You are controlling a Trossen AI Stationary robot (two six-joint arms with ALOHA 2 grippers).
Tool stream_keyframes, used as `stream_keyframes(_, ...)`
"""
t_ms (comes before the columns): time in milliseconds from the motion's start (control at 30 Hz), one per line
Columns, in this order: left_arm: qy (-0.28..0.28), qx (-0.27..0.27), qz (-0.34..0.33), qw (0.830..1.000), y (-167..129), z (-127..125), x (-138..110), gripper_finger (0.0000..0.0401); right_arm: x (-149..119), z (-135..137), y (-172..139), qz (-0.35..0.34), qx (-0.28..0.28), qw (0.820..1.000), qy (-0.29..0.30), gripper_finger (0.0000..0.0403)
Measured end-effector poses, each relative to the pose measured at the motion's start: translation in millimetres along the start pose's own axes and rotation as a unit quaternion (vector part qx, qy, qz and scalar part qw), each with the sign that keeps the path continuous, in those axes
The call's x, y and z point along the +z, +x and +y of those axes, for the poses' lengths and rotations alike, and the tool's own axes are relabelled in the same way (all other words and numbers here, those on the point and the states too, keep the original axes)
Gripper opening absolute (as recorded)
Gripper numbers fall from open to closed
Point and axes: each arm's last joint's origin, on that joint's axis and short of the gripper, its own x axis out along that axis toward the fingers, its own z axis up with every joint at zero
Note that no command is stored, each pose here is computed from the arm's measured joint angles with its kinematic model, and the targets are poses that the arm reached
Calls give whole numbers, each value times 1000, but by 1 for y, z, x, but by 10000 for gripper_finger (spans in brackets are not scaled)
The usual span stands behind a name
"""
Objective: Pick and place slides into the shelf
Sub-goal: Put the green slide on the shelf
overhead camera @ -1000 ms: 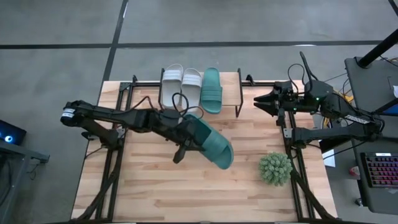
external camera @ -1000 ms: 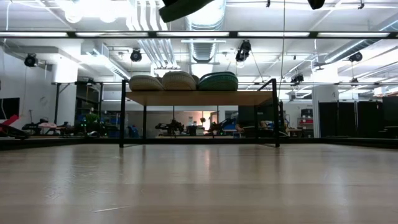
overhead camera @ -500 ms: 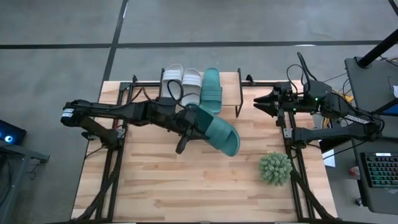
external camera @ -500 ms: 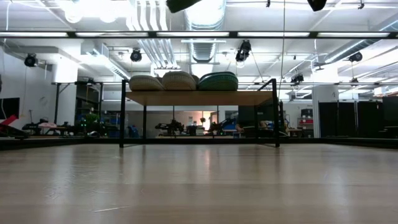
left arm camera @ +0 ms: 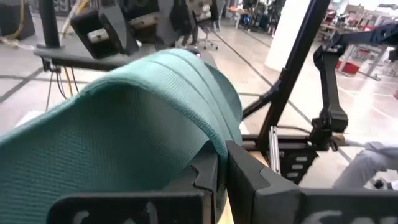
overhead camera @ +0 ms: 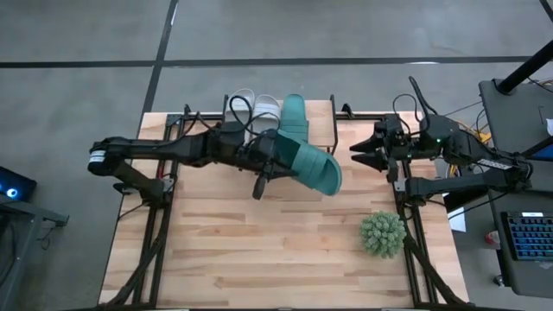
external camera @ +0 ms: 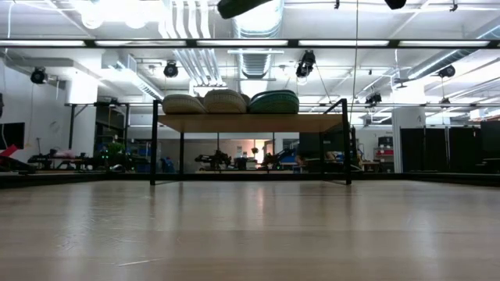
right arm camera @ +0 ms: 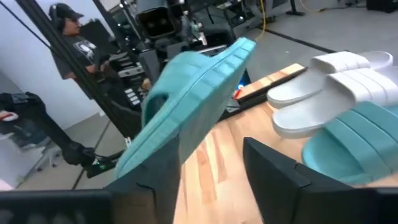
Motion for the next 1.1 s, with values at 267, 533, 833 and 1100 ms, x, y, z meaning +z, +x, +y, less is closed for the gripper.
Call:
stream_keyframes(267, 5, 7, -6, 1000, 4, 6, 6, 0, 0, 0, 0, -2, -2, 1000, 27, 242)
stream_keyframes(533, 17, 38, -16, 999, 7, 12, 11, 0, 1, 0, -1, -5, -2, 999, 34, 251)
stream_keyframes(833, 17, 119, -24, 992, 5, 21, 12, 0, 3, 0, -7, -32, -24, 998, 39, 240)
stream_keyframes(1100, 28, 138, -32, 990, 4, 22, 13, 0, 5, -2, -3, -51, -55, 997, 22, 238)
